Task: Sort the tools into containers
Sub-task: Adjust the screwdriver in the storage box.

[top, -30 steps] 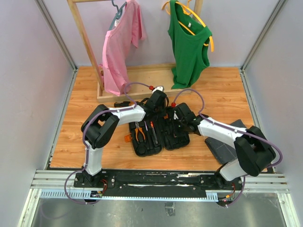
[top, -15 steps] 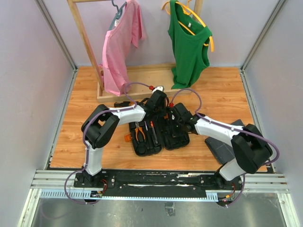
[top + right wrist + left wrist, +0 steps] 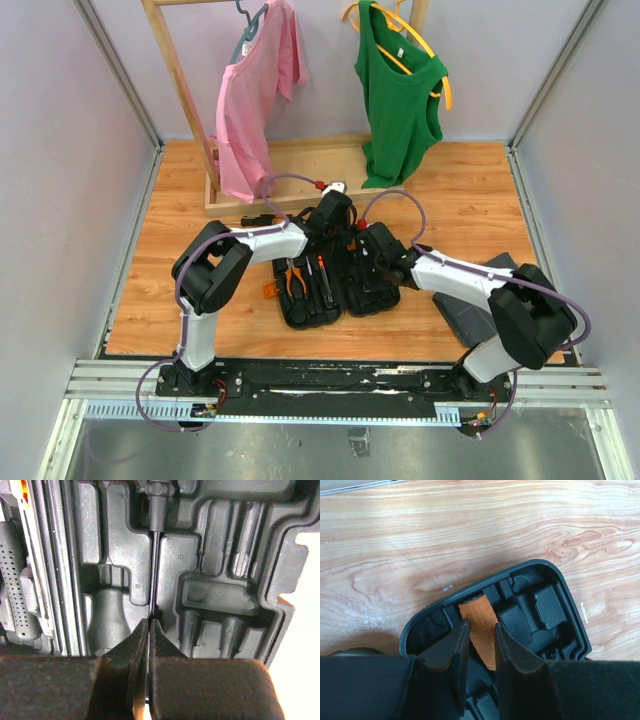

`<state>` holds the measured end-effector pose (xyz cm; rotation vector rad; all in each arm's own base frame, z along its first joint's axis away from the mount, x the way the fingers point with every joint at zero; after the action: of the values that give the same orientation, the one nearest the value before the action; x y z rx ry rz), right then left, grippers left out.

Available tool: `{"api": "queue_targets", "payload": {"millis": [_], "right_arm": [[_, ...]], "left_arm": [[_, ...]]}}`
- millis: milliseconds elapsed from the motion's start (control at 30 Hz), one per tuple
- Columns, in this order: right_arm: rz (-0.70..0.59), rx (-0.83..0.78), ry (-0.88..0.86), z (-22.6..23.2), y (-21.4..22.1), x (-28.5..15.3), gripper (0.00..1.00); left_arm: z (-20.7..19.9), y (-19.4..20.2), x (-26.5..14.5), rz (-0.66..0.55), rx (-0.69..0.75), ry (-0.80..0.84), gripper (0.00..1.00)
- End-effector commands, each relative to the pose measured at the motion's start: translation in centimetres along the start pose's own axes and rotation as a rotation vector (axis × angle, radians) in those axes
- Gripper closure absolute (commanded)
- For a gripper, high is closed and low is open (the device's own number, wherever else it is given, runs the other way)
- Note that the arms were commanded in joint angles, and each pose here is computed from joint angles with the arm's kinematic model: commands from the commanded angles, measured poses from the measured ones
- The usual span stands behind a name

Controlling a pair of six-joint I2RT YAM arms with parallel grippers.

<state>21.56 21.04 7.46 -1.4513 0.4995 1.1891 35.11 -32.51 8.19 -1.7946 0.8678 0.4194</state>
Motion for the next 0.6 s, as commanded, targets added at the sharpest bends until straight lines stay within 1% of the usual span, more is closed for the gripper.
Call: {"api": "queue_targets", "payload": {"millis": [0, 133, 167, 267, 300, 467, 567], "right_arm": [[0.144, -0.038, 0.082, -1.7, 4.2, 0.1, 0.99], [0.003, -0.059, 0.0, 0.0, 0.6, -2.0, 0.91], [-0.026, -0.065, -0.012, 0.2, -0.2, -2.5, 0.87], [-0.109, -0.083, -0.027, 0.6, -2.2, -4.1, 0.8], [-0.132, -0.082, -0.024, 0.6, -2.7, -4.6, 0.75], [-0.198, -0.085, 0.006, 0.0, -3.0, -5.9, 0.63], [-0.205, -0.094, 0.026, -0.5, -2.4, -6.0, 0.6]], "left_arm": [[2.4, 2.2, 0.4, 0.057, 0.064, -0.08, 0.74], [0.9, -0.3, -1.2, -0.007, 0.085, -0.024, 0.69], [0.4, -1.0, -1.7, -0.024, 0.091, -0.004, 0.67], [-1.0, -3.1, -3.5, -0.077, 0.1, 0.047, 0.62], [-1.5, -4.0, -4.3, -0.102, 0.101, 0.063, 0.61], [-1.9, -6.6, -7.3, -0.188, 0.108, 0.071, 0.57], [-0.9, -7.3, -8.7, -0.214, 0.104, 0.044, 0.57]]}}
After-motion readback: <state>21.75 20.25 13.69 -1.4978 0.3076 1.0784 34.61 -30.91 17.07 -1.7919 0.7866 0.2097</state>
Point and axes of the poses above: each gripper's point midway between its finger pads, its own x axis out along the fingers, its own z axis along the line the jaws close on, y = z × x, the point moved 5 cm from there along -x, back along the fingers, and after that the axes turned 5 degrees about -x, right-handed, at the moved point
